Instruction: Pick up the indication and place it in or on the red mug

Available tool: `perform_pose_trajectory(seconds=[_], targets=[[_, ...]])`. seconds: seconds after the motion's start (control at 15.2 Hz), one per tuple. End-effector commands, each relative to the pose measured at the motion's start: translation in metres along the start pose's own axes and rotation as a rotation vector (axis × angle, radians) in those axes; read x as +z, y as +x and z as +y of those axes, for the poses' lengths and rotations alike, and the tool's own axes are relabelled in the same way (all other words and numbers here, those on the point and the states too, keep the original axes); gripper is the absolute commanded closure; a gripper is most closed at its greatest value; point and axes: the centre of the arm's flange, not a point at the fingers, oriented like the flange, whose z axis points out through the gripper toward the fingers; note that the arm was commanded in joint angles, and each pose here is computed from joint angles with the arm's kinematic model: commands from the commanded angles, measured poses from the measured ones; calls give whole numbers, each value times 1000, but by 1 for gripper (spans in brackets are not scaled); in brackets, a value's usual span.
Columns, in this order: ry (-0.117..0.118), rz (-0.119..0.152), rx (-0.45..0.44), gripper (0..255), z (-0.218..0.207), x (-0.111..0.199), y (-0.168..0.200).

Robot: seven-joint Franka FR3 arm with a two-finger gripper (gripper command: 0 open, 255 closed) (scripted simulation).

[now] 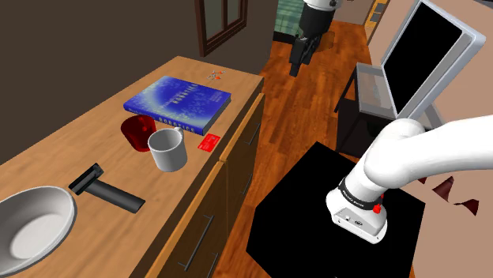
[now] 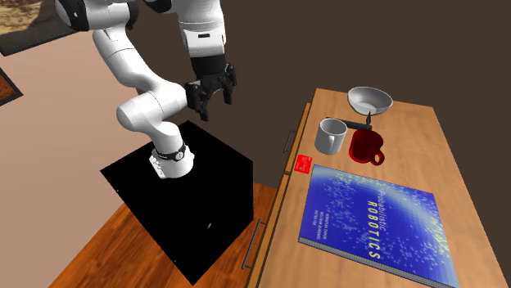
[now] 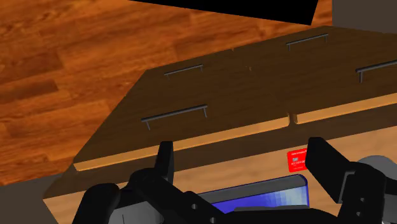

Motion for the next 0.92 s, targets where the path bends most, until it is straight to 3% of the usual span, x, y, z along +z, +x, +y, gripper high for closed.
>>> perform_pose_trajectory(seconds=[0.0, 0.86], targets=[[0, 0, 0, 0, 0, 0, 0], [201, -223, 475, 0, -72, 119, 94]])
